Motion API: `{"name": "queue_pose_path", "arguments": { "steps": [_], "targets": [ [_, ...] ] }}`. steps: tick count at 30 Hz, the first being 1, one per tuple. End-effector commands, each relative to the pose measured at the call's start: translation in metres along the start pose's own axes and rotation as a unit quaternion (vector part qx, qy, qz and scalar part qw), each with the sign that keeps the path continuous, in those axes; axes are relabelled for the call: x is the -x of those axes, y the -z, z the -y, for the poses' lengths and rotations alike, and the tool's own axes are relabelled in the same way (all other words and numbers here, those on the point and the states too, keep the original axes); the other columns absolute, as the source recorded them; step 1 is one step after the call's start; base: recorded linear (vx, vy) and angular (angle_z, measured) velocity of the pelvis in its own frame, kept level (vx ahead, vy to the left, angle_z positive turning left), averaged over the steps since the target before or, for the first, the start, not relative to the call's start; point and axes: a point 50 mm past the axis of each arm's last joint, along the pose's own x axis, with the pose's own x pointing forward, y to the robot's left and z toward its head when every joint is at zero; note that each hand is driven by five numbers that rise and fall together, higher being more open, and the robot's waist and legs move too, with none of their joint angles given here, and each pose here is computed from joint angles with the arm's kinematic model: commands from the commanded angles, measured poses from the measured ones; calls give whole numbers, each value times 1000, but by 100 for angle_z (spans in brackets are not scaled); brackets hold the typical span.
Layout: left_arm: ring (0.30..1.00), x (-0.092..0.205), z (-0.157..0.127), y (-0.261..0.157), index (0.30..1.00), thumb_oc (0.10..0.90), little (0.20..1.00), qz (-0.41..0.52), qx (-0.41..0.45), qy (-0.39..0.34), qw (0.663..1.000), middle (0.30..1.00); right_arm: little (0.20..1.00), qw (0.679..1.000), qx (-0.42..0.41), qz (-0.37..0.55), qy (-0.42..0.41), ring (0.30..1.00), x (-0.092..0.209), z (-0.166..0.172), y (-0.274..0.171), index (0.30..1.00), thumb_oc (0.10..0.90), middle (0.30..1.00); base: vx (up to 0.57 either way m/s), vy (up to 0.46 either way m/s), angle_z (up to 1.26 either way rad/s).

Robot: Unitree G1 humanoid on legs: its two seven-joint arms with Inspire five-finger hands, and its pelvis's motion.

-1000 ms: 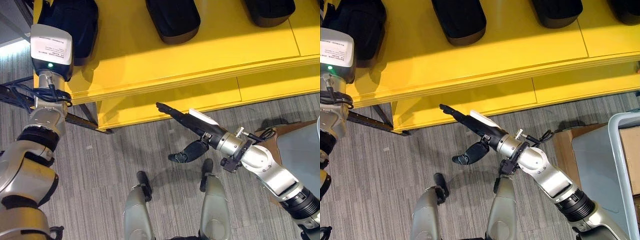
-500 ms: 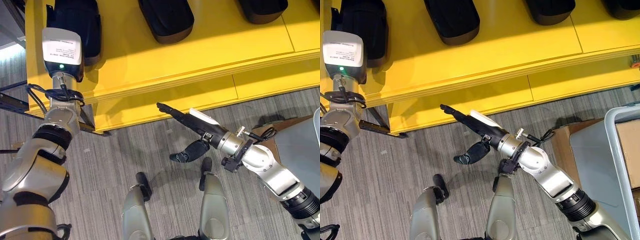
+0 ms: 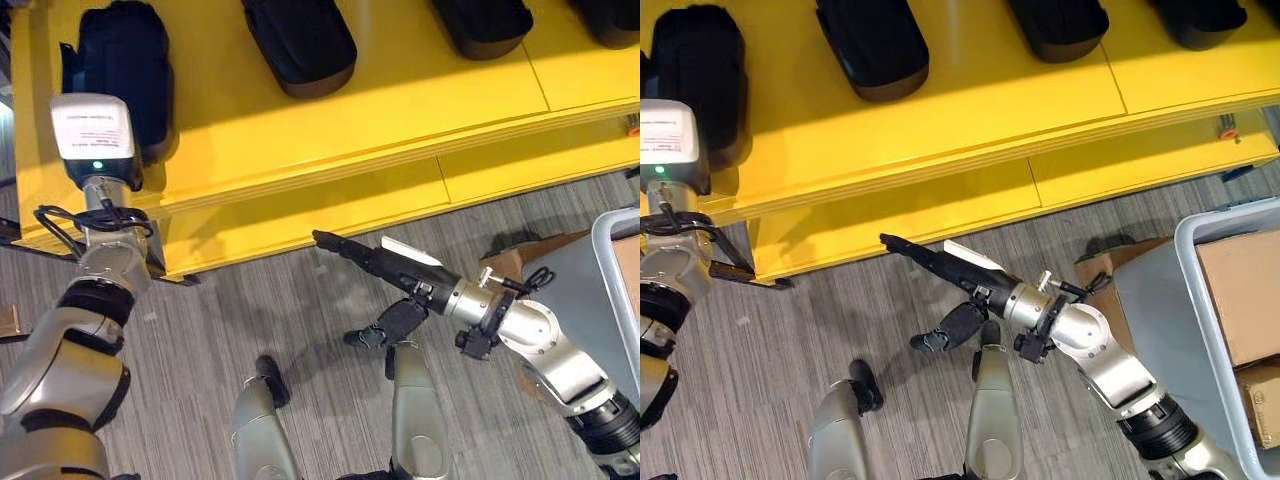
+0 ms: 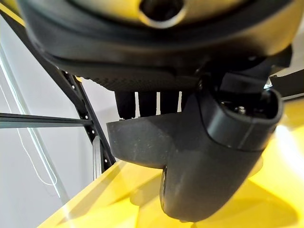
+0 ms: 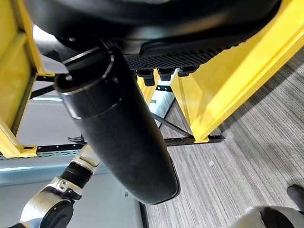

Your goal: Move parts from the plastic box to the shelf.

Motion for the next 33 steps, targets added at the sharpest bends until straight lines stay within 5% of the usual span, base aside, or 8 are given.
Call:
{"name": "queue_pose_path", "arguments": {
  "steps": [1,21,33],
  "targets": [
    [300,-27,-44,37,300,400,300,-64,-16,-97,993,300,1000,992,45,111,28,1000,-1,17,-43,1000,900,1000,48,-6,-4],
    [300,-16,-30,32,300,400,300,-41,16,-87,995,300,1000,996,38,82,-16,1000,19,6,-35,1000,900,1000,74,-26,10],
    [300,-24,-37,16,300,400,300,-55,59,-90,993,300,1000,994,66,84,0,1000,0,22,-39,1000,900,1000,21,286,4]
  ]
}}
